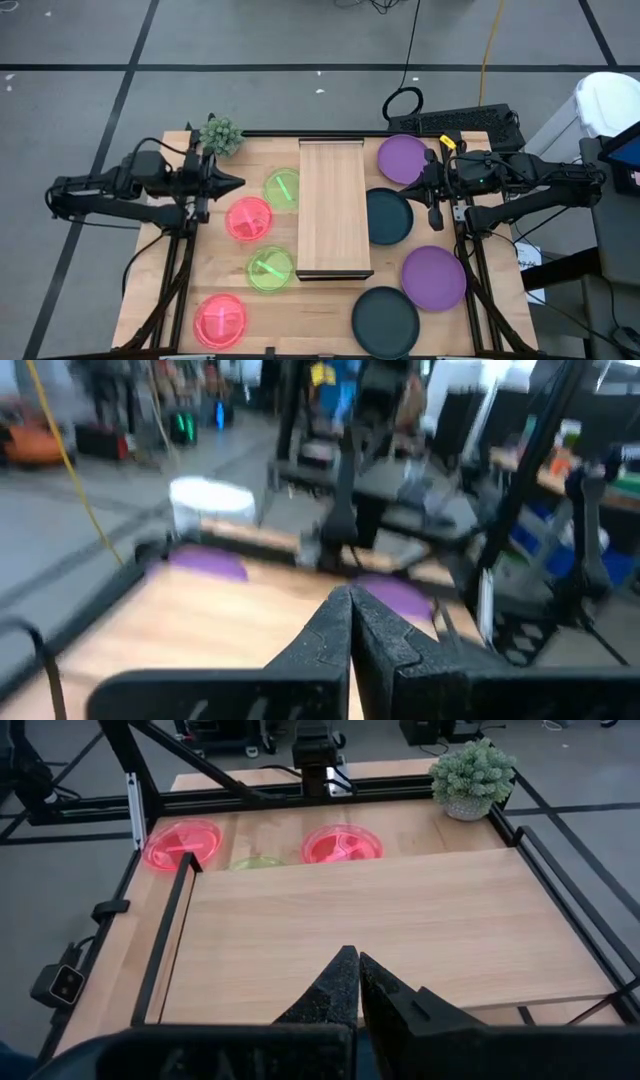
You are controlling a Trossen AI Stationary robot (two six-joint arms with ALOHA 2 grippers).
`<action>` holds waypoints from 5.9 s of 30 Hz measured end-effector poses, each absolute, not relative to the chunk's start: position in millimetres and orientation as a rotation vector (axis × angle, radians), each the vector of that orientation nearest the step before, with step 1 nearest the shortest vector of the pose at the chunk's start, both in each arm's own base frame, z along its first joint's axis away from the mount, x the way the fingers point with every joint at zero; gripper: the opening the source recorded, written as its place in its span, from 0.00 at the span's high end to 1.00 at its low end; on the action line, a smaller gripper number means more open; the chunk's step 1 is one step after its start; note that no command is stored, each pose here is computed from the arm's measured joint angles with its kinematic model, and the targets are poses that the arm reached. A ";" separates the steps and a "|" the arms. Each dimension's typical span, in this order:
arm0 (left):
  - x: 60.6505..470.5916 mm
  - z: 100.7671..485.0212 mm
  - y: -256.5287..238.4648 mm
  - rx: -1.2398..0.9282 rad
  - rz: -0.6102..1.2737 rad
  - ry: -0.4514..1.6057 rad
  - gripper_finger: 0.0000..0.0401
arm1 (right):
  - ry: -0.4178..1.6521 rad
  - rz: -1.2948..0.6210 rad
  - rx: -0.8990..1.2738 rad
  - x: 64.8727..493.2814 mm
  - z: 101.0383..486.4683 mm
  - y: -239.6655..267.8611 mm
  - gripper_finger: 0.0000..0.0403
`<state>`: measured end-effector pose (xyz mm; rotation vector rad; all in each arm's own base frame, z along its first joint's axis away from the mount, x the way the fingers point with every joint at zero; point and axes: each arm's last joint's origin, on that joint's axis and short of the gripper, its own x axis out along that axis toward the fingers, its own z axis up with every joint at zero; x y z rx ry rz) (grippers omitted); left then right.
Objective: Place and stack plates onto a shelf
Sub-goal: Put the top purple plate on the shelf
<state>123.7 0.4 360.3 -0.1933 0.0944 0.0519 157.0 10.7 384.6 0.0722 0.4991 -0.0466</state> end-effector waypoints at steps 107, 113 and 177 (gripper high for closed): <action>196.9 355.1 -8.9 -0.325 0.106 0.376 0.99 | 1.324 -0.470 0.421 149.4 181.8 -130.4 0.51; 196.9 355.1 -8.4 -0.327 0.125 0.372 0.99 | 1.296 -0.346 0.212 154.5 183.4 -134.9 0.51; 202.4 374.7 -5.6 -0.476 0.201 0.131 0.99 | 1.083 -0.300 -0.211 135.0 163.4 -96.1 1.00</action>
